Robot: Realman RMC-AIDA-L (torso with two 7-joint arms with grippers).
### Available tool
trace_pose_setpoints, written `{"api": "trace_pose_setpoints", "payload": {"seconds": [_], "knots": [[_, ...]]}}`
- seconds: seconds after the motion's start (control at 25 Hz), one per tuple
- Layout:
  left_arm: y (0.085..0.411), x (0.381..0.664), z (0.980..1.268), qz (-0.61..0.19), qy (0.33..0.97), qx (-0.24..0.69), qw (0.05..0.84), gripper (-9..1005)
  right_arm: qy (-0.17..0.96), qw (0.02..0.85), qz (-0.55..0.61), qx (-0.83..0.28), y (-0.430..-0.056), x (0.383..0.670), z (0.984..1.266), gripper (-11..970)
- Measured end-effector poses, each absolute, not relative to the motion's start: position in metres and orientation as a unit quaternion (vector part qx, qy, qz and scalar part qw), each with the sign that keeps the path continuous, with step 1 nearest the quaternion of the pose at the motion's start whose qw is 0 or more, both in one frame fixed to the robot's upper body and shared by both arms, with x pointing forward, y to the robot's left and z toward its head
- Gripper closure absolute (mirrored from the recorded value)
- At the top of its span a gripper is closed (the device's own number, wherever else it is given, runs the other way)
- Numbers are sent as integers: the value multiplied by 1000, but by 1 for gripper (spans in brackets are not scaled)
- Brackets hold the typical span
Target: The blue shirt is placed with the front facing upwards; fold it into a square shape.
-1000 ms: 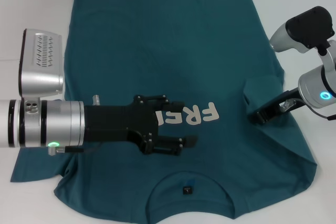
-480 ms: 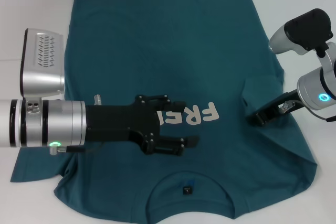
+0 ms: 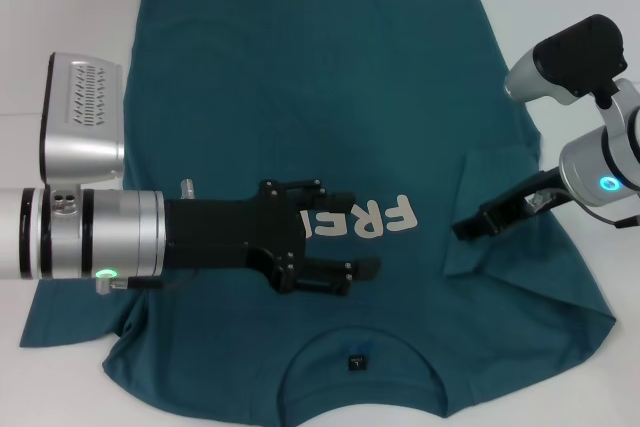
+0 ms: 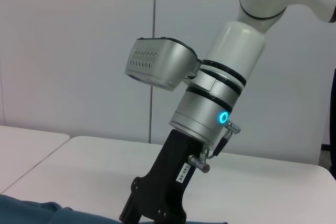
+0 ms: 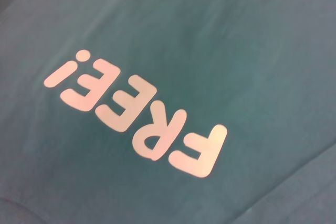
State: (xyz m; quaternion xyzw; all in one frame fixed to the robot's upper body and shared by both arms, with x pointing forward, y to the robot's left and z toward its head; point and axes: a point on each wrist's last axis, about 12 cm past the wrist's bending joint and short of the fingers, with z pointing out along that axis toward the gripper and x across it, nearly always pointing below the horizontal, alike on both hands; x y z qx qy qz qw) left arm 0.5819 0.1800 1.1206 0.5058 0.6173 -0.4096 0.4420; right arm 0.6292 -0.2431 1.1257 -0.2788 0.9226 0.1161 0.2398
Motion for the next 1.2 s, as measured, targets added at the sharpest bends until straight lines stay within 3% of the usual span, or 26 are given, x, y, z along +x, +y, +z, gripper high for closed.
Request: {"api": "trace_pose_setpoints", "payload": {"seconds": [0.56,0.88,1.2], "knots": [[178,581,1120,-414,618,496,448,152,894,349,128,-251,-244,645,1136,42],[178,582,1122,-420,616,483,458,152,830,460,193,-250,-265,636,1142,28],[178,582,1119,-428,622,459,468,152,759,562,217,-246,-293,609,1133,29]]}}
